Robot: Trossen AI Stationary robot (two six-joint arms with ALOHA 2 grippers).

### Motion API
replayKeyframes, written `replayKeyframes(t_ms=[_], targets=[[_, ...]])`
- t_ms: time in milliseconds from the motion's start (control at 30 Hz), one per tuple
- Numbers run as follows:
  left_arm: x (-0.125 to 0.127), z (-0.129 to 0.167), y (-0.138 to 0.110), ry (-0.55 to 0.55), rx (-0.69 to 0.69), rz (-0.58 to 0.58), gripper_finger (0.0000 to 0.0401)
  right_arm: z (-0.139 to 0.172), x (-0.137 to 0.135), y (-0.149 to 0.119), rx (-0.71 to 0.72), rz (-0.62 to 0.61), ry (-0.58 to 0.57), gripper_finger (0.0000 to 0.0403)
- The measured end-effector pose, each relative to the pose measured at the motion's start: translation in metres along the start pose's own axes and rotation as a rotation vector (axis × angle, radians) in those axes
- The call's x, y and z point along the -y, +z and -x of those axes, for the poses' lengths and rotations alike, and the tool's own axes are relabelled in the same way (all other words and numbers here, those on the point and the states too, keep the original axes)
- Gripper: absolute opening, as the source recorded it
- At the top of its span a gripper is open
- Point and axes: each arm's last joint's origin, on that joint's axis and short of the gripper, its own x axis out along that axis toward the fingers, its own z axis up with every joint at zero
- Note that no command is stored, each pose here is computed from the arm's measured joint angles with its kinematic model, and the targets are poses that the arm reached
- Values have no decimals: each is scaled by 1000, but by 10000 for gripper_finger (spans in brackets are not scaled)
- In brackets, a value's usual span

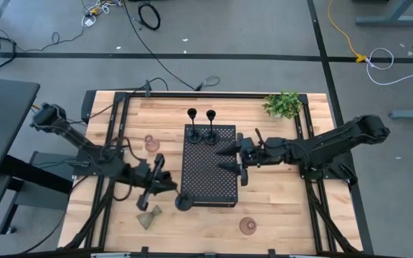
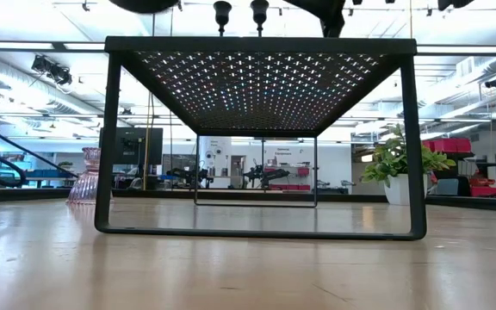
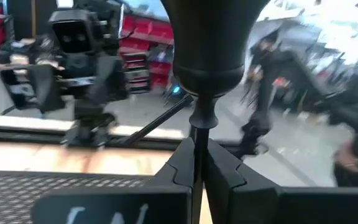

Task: Pick & Place candle stick holders
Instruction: Put the black candle holder on the shelf aligned with the other black candle holder

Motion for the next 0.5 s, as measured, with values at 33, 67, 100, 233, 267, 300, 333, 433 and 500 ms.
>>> replayKeyframes(t_ms=[33, 67, 100, 233, 267, 300, 333, 433, 500], targets=[[-2, -3, 5, 10, -23, -13, 14, -2, -1, -3, -1, -4, 5, 220], [-3, -7, 9, 12, -44, -23, 14, -5, -1, -5, -5, -5, 14, 220], [-4, -10, 14, 10, -56, -28, 14, -7, -2, -7, 0, -7, 26, 220], [-8, -15, 29, -1, -49, -74, 14, -17, -7, -8, 12, 28, 42, 220], [-10, -17, 30, 11, -43, -78, 14, -20, -8, -6, 17, 39, 43, 220], [-13, -18, 31, 18, -44, -80, 14, -22, -10, -6, 19, 52, 46, 220], [-16, -19, 31, 23, -48, -82, 14, -24, -11, -6, 17, 61, 47, 220], [-25, -21, 33, 34, -42, -83, 14, -30, -12, -6, 12, 78, 47, 220], [-31, -22, 34, 44, -42, -79, 14, -33, -13, -4, 20, 78, 49, 220]])
